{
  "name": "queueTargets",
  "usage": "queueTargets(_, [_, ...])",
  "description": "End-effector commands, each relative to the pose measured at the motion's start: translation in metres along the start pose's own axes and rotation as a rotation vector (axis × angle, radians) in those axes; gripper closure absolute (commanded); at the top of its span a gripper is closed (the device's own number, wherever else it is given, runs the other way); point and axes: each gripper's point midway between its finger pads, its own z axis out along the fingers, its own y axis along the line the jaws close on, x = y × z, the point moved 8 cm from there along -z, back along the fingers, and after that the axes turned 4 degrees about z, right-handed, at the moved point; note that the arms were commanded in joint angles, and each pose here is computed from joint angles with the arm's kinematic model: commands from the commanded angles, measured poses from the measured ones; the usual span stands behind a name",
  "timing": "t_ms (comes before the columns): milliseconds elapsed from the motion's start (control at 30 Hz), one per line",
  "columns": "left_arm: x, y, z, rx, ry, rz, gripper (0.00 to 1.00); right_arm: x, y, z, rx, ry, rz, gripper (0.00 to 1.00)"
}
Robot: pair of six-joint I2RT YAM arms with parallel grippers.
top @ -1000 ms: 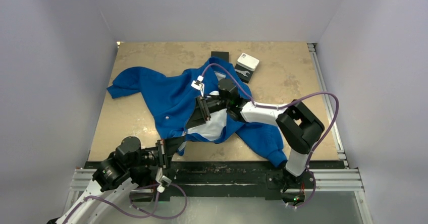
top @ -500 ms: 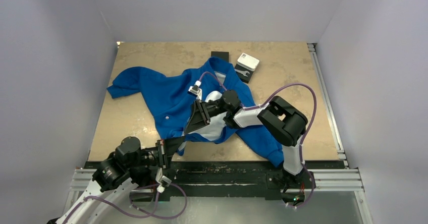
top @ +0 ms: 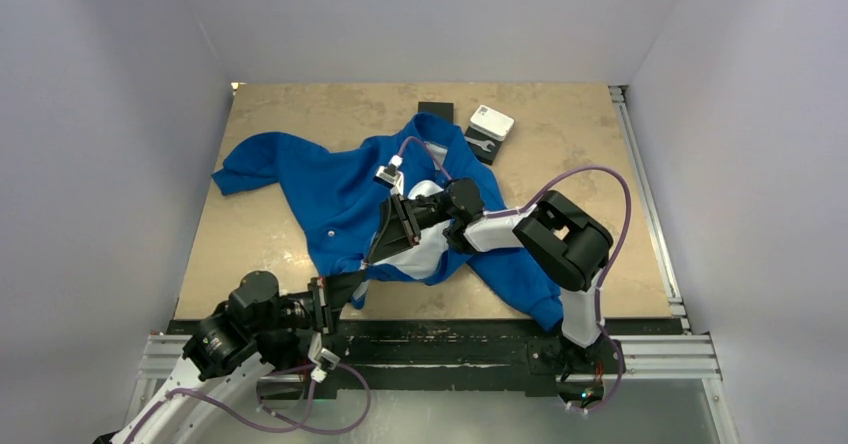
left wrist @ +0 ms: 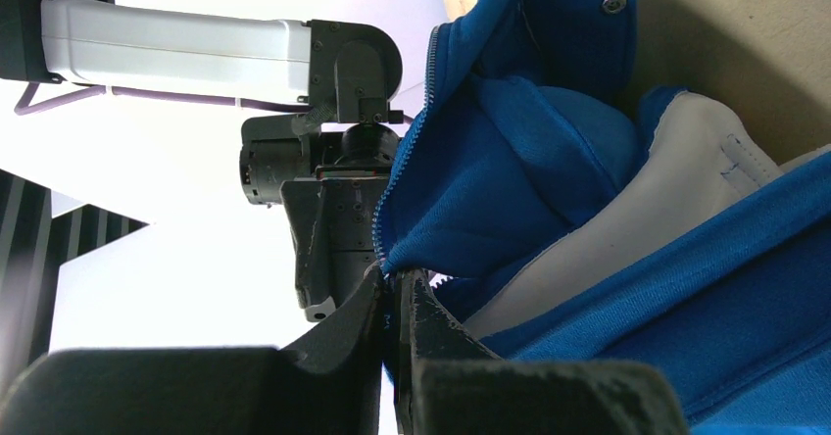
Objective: Zip up the jacket
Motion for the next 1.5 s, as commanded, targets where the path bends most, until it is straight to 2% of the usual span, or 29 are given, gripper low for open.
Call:
queueTargets(0, [0.000, 0.011, -0.002, -0.030, 0.001, 0.152, 1.00, -0.008, 0.020, 0.002, -0.029, -0.014, -0.102, 0.63])
queueTargets(133, [0.000, 0.011, -0.002, -0.028, 0.005, 0.148, 1.00, -0.009, 0.019, 0.002, -0.024, -0.017, -0.106, 0.64])
queueTargets(267, [0.000, 0.011, -0.001, -0.027, 0.004, 0.148, 1.00, -0.009, 0.018, 0.002, -0.021, -0.012, -0.102, 0.74])
queueTargets(333, [0.000, 0.011, -0.001, -0.027, 0.005, 0.147, 1.00, -0.009, 0.018, 0.002, -0.021, -0.007, -0.103, 0.82])
queueTargets(400, [0.001, 0.012, -0.002, -0.031, 0.005, 0.146, 1.00, -0.009, 0.018, 0.001, -0.020, -0.007, -0.106, 0.96])
queueTargets(433, [0.001, 0.012, -0.002, -0.033, 0.005, 0.147, 1.00, -0.009, 0.019, 0.001, -0.019, -0.007, -0.108, 1.00])
queueTargets(600, [0.002, 0.013, -0.001, -0.035, 0.010, 0.145, 1.00, -0.011, 0.019, -0.002, 0.012, -0.001, -0.126, 1.00])
queueTargets(833, [0.004, 0.013, -0.001, -0.036, 0.020, 0.140, 1.00, -0.020, 0.009, -0.004, 0.189, 0.021, -0.189, 1.00])
queueTargets(867, [0.004, 0.013, -0.001, -0.036, 0.019, 0.139, 1.00, -0.021, 0.004, -0.005, 0.235, 0.024, -0.188, 0.92])
queueTargets(933, [0.004, 0.013, 0.000, -0.036, 0.017, 0.137, 1.00, -0.028, -0.003, -0.007, 0.353, 0.018, -0.237, 0.60])
queueTargets(1000, [0.004, 0.013, 0.000, -0.042, 0.016, 0.124, 0.96, -0.039, -0.002, -0.011, 0.473, -0.001, -0.301, 0.41])
queueTargets(1067, [0.005, 0.014, -0.002, -0.056, 0.025, 0.091, 0.76, -0.048, 0.000, -0.014, 0.584, -0.041, -0.335, 0.08])
queueTargets(1100, [0.006, 0.016, -0.003, -0.067, 0.031, 0.058, 0.65, -0.056, 0.001, -0.018, 0.673, -0.080, -0.362, 0.02])
queueTargets(1133, [0.007, 0.017, -0.005, -0.076, 0.043, 0.017, 0.61, -0.060, 0.002, -0.022, 0.743, -0.095, -0.381, 0.01])
queueTargets(1200, [0.011, 0.018, -0.010, -0.082, 0.069, -0.088, 0.60, -0.067, 0.014, -0.027, 0.822, -0.150, -0.422, 0.01])
queueTargets(1233, [0.011, 0.018, -0.013, -0.085, 0.075, -0.145, 0.60, -0.072, 0.024, -0.028, 0.844, -0.210, -0.455, 0.01])
queueTargets(1267, [0.011, 0.019, -0.015, -0.087, 0.075, -0.203, 0.60, -0.076, 0.032, -0.031, 0.871, -0.341, -0.436, 0.01])
queueTargets(1300, [0.009, 0.017, -0.017, -0.078, 0.063, -0.248, 0.60, -0.081, 0.046, -0.032, 0.833, -0.414, -0.409, 0.01])
queueTargets(1400, [-0.004, 0.008, -0.022, -0.010, 0.004, -0.354, 0.60, -0.079, 0.046, -0.045, 0.812, -0.387, -0.408, 0.01])
queueTargets(1467, [-0.013, -0.002, -0.023, 0.048, -0.035, -0.399, 0.58, -0.080, 0.031, -0.055, 0.922, -0.398, -0.393, 0.01])
